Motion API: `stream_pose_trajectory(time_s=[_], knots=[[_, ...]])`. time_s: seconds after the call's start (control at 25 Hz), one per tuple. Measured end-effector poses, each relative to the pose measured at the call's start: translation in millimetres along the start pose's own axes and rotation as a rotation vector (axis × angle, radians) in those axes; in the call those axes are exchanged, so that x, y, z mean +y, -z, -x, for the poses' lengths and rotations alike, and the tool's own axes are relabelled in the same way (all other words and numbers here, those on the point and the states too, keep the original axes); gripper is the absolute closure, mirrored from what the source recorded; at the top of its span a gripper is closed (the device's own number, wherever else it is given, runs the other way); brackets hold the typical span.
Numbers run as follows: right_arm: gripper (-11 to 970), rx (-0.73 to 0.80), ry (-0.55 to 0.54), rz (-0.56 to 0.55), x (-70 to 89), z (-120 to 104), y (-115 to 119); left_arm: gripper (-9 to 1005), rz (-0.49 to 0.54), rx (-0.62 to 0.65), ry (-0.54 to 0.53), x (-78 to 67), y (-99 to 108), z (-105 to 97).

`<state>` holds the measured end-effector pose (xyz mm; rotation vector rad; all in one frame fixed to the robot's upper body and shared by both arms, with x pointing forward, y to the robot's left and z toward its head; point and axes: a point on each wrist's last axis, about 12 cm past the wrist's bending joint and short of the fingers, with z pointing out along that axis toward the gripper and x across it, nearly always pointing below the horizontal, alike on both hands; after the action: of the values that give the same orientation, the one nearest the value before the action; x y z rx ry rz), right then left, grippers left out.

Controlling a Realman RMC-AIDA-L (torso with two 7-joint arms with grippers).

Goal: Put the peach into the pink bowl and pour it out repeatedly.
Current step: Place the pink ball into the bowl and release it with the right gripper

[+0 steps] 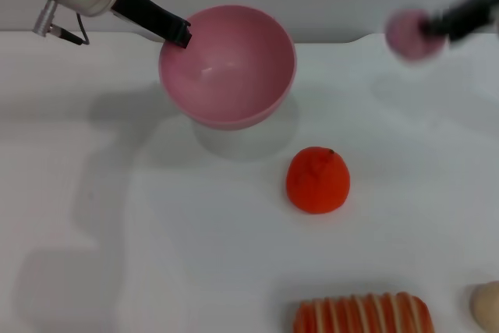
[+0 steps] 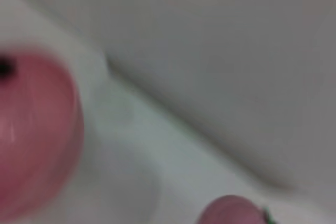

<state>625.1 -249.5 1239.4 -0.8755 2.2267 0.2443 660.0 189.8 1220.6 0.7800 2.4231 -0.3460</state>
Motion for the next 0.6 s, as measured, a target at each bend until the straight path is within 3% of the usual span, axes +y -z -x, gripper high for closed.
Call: stream_pose_trajectory(time_s=[0.08, 0.28, 0.44, 0.6], knots=[[917, -0.144, 0.050, -0.027, 4.2, 26, 26, 959, -0.001, 0.000, -0.001, -0.2, 0, 0], [908, -0.292, 0.122, 0.018, 21.2, 52, 45, 959, -0.024, 0.004, -0.002, -4.4, -4, 0], [902, -0.371, 0.212, 0.125, 44.2, 69, 43, 959, -0.031, 0.007, -0.002, -6.0, -7, 1], [895, -0.351, 0.290, 0.230, 69.2, 77, 25, 959, -0.032, -0.005, 0.001, -6.1, -7, 2]])
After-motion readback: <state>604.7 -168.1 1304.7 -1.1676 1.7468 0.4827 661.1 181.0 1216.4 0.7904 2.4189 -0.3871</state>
